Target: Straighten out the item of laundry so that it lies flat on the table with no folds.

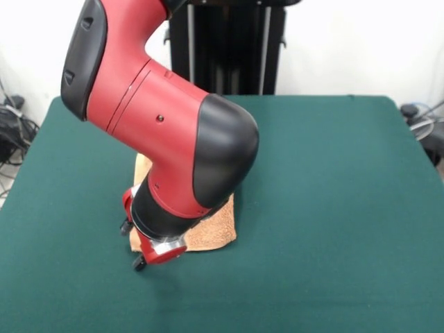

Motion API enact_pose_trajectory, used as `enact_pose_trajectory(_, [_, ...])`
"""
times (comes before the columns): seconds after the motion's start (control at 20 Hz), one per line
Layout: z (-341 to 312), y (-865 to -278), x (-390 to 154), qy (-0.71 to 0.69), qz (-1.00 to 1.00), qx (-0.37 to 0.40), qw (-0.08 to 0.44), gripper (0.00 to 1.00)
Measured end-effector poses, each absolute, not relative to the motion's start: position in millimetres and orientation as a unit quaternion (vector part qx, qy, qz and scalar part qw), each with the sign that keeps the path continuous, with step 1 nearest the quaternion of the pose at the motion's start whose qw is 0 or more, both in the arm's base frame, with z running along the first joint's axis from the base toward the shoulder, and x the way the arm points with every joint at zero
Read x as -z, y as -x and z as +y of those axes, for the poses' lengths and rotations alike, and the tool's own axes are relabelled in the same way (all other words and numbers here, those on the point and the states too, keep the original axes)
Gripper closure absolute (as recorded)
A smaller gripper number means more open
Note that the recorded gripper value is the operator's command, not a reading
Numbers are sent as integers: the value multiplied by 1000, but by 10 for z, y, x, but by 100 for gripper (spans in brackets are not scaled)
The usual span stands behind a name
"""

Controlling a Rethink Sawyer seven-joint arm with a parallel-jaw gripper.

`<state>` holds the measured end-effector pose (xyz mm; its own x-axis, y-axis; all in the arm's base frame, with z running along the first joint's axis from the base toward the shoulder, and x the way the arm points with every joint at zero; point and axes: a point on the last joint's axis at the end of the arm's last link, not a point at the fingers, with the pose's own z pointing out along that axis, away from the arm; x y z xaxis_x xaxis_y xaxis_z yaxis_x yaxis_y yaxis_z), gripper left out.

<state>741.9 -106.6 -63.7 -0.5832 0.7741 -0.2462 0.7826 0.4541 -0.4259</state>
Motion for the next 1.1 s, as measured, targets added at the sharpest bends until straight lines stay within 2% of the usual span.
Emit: enact_pose_trajectory(1.1, [-965, -7446, 512, -475, 851, 222, -1, 0])
